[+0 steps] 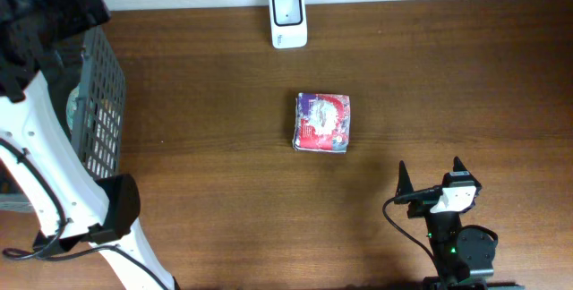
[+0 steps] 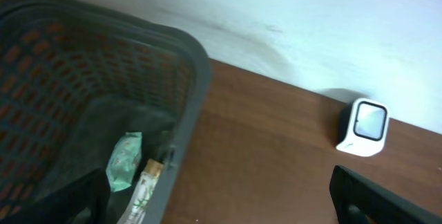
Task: Scan the item barcode
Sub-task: 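Move the left gripper back into the grey basket, then grasp the green wrapped packet with the left gripper and lift it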
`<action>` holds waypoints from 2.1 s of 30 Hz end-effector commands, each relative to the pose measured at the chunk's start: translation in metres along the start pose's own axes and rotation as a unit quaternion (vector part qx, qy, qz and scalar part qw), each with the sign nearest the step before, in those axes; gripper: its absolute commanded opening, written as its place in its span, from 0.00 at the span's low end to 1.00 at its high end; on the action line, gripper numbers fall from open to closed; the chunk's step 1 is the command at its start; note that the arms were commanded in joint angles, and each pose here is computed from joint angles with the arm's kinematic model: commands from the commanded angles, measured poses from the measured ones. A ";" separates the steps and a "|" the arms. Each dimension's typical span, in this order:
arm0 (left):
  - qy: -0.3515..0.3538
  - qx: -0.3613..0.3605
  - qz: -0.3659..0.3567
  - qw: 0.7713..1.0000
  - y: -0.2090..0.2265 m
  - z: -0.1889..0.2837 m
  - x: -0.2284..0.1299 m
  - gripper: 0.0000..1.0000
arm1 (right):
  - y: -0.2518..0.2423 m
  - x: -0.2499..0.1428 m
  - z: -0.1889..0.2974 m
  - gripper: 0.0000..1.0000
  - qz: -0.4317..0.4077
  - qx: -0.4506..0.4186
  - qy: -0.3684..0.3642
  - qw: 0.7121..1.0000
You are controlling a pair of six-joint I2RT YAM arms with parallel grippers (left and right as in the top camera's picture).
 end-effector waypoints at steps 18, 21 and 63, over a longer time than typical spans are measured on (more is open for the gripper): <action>0.158 0.049 0.081 0.983 0.151 -0.131 -0.076 0.98 | -0.003 -0.002 0.000 0.99 -0.002 -0.008 0.001 1.000; 0.193 0.089 0.064 0.975 0.156 -0.163 -0.102 0.98 | -0.003 -0.003 0.000 0.99 -0.002 -0.008 0.001 1.000; -0.103 0.050 0.188 0.975 0.112 -0.012 0.002 0.00 | -0.003 -0.003 0.000 0.99 -0.002 -0.008 0.001 1.000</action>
Point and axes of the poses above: each gripper's point midway between its finger pads, its own z axis back along the fingers, its own y axis along the line the jaws close on, x = y × z, the point moved 3 cm from there along z, back along the fingers, and after that the axes turned 8 degrees about -z, right-handed, at the moved point
